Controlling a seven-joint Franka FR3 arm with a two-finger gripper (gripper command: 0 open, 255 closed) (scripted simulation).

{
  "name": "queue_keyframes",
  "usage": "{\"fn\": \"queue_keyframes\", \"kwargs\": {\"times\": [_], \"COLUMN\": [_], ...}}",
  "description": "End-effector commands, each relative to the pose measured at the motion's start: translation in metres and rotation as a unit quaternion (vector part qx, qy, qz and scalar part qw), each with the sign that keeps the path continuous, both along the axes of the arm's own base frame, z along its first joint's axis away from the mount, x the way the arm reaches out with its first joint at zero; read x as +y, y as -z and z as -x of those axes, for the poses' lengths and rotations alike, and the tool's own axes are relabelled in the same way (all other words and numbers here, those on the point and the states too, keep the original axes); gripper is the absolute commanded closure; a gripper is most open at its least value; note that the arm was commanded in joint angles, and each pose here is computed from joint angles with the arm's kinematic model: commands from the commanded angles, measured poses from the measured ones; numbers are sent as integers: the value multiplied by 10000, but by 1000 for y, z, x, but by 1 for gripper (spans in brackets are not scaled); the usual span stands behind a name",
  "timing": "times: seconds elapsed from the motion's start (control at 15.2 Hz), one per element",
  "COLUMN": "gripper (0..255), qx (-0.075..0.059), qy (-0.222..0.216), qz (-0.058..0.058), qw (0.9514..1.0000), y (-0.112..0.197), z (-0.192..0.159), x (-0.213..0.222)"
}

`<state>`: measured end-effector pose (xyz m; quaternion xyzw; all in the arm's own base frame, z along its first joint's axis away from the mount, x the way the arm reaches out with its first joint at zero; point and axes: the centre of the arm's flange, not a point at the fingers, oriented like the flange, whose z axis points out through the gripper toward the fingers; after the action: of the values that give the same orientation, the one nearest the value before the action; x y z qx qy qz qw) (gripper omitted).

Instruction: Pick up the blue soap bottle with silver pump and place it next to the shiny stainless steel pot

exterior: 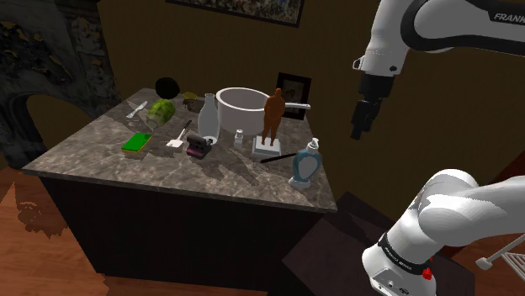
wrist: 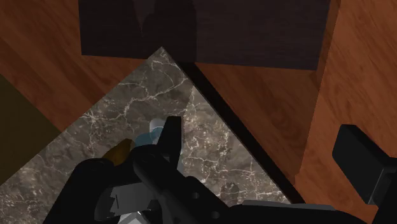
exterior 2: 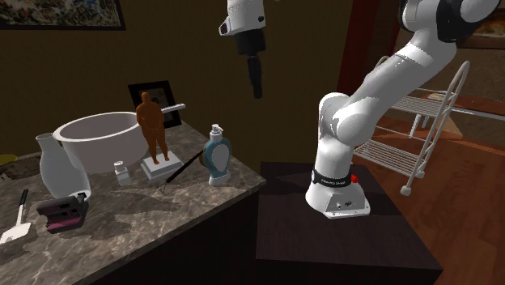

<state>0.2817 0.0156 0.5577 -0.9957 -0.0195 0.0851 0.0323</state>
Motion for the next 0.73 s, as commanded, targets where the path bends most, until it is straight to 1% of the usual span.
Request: {"fn": "queue_keyframes", "kwargs": {"times": [0.0,0.33,0.66], "gripper": [0,0,0], "qx": [0,-58,-115], "qy": [0,-253,-506], "qz": [0,210,420], "qw": [10000,9994,9978], "y": [0,38,74], "z": [0,-46,-93], "x": [0,-18,-35]}}
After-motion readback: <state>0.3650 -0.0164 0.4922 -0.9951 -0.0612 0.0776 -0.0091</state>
